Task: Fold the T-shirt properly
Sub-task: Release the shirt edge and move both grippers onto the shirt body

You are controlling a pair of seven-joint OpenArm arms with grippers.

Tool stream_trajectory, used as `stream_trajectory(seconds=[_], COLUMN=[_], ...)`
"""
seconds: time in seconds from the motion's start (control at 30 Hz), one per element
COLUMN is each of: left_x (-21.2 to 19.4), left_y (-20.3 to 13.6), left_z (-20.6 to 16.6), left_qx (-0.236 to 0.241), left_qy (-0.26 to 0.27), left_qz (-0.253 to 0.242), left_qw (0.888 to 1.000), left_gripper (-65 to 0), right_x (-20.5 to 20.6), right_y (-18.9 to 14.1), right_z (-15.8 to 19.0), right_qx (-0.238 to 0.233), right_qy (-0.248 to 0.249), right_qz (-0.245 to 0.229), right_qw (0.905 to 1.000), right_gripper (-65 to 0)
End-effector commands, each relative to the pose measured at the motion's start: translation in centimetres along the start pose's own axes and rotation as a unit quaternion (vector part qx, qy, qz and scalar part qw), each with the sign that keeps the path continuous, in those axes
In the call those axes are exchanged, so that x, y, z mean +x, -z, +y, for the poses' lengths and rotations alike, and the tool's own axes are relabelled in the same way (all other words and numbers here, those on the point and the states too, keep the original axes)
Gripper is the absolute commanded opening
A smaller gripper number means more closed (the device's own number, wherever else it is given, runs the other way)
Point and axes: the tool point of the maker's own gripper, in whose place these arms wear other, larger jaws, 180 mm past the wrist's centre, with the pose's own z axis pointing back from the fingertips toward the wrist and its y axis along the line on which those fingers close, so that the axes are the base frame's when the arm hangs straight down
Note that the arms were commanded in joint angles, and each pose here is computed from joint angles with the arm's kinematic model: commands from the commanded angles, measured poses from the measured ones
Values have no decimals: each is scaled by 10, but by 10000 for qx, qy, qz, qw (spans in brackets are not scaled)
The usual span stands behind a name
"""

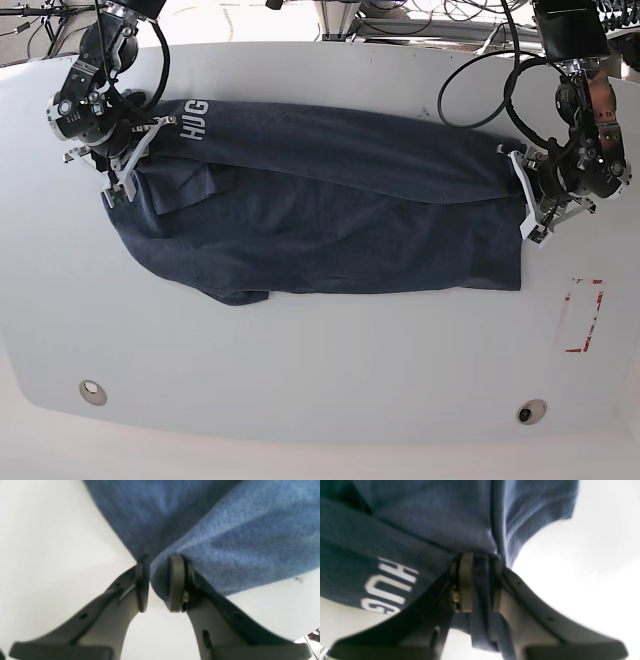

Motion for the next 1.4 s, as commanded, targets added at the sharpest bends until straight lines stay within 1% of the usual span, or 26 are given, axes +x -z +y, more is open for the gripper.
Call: stream_trajectory(seconds=[0.0, 0.03, 0.07, 0.17, 0.27, 0.33, 0.47, 0.6, 0.73, 0.87, 1.03, 1.27, 1.33, 1.37], left_x=[21, 25, 29, 35, 37, 37, 39, 38, 35, 29, 28, 27, 27, 26], left_y=[-18, -21, -26, -31, -32, -33, -35, -35, -37, -38, -39, -39, -39, -39], left_z=[11, 12, 13, 14, 14, 14, 13, 12, 16, 19, 22, 22, 23, 23], left_qx=[275, 319, 375, 451, 458, 466, 480, 449, 500, 535, 568, 570, 578, 583], left_qy=[162, 190, 232, 291, 293, 288, 383, 692, 643, 570, 524, 524, 524, 525], left_qz=[-265, -300, -351, -429, -462, -470, -514, -486, -466, -431, -433, -424, -410, -406], left_qw=[9991, 9989, 9984, 9976, 9975, 9974, 9968, 9954, 9956, 9960, 9961, 9961, 9961, 9961], left_gripper=[-542, -542, -542, -542, -542, -542, -542, -542, -542, -542, -542, -542, -542, -542], right_x=[23, 26, 34, 37, 42, 45, 47, 55, 60, 60, 58, 55, 54, 54], right_y=[-9, -9, -9, -1, 9, 15, 25, 33, 38, 42, 53, 61, 62, 62], right_z=[-9, -10, -12, -11, -8, -8, -2, 18, 41, 50, 65, 70, 70, 70], right_qx=[-136, -150, -180, -111, -6, 22, 180, 422, 635, 747, 999, 1123, 1129, 1133], right_qy=[-49, -49, -42, 61, 180, 222, 248, -32, -183, -175, -19, 79, 84, 87], right_qz=[-238, -266, -338, -312, -307, -299, -239, -210, -217, -206, -264, -268, -255, -257], right_qw=[9996, 9995, 9993, 9994, 9994, 9993, 9992, 9989, 9976, 9968, 9946, 9933, 9932, 9932], right_gripper=[-407, -371, -303, -151, -44, -22, -41, -90, -132, -144, -147, -151, -173, -200])
